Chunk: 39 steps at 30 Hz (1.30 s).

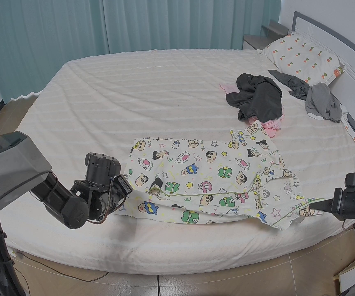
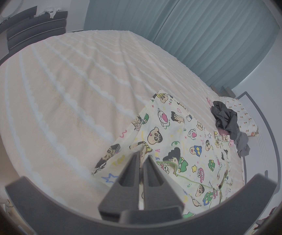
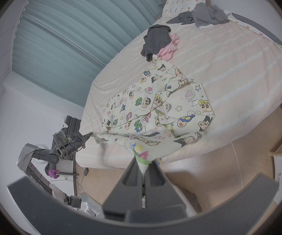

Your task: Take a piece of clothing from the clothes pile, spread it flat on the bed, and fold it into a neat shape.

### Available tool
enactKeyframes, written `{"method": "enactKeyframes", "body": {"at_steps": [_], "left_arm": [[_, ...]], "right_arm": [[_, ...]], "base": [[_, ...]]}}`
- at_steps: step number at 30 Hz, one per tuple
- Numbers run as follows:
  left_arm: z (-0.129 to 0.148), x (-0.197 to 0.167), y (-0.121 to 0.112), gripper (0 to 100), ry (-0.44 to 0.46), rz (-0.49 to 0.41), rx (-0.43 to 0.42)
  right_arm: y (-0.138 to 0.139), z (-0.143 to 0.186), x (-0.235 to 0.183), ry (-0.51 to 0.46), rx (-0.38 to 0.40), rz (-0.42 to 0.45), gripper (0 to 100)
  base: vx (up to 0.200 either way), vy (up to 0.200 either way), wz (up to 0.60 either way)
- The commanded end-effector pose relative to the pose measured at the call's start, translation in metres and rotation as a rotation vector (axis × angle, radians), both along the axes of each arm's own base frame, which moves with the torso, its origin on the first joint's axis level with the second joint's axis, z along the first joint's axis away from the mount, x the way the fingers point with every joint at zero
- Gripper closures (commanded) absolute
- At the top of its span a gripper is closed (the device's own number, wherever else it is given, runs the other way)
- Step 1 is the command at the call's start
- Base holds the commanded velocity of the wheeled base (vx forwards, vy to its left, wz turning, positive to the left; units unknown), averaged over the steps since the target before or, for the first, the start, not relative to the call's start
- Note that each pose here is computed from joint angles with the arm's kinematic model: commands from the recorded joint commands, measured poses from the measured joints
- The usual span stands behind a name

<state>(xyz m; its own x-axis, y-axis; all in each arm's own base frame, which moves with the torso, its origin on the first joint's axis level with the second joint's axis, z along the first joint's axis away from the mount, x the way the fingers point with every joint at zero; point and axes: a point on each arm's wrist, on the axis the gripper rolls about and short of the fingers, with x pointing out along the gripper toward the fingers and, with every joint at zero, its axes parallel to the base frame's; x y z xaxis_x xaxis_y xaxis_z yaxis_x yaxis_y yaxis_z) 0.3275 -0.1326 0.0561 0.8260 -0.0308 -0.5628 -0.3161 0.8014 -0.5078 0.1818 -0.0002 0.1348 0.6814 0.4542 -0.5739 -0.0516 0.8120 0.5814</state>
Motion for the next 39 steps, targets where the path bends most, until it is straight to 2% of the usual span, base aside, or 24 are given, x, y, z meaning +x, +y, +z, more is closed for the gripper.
{"method": "enactKeyframes", "body": {"at_steps": [1, 9, 18, 26, 34, 38, 39], "left_arm": [[-0.012, 0.017, 0.001, 100, 0.015, 0.021, 0.005], [-0.016, 0.032, -0.004, 100, -0.001, 0.023, -0.001], [-0.017, 0.051, -0.004, 100, -0.005, 0.043, -0.006], [-0.025, 0.061, -0.008, 100, -0.006, 0.050, -0.017], [-0.022, 0.069, -0.009, 100, -0.030, 0.065, -0.043], [-0.019, 0.071, -0.009, 100, -0.041, 0.080, -0.069], [-0.017, 0.071, -0.009, 0, -0.047, 0.085, -0.080]], "right_arm": [[-0.002, -0.007, 0.027, 0.047, 0.000, 0.001, 100], [-0.002, -0.011, 0.064, 0.064, -0.003, 0.014, 100], [-0.003, -0.006, 0.102, 0.025, -0.005, 0.016, 100], [-0.002, -0.016, 0.134, 0.019, -0.009, 0.024, 100], [0.002, -0.027, 0.161, -0.070, -0.018, 0.022, 100], [0.003, -0.028, 0.167, -0.081, -0.021, 0.020, 100], [0.003, -0.027, 0.168, -0.087, -0.022, 0.020, 100]], "base": [[0.000, 0.000, 0.00], [0.000, 0.000, 0.00], [0.000, 0.000, 0.00], [0.000, 0.000, 0.00], [0.000, 0.000, 0.00], [0.000, 0.000, 0.00], [0.000, 0.000, 0.00]]}}
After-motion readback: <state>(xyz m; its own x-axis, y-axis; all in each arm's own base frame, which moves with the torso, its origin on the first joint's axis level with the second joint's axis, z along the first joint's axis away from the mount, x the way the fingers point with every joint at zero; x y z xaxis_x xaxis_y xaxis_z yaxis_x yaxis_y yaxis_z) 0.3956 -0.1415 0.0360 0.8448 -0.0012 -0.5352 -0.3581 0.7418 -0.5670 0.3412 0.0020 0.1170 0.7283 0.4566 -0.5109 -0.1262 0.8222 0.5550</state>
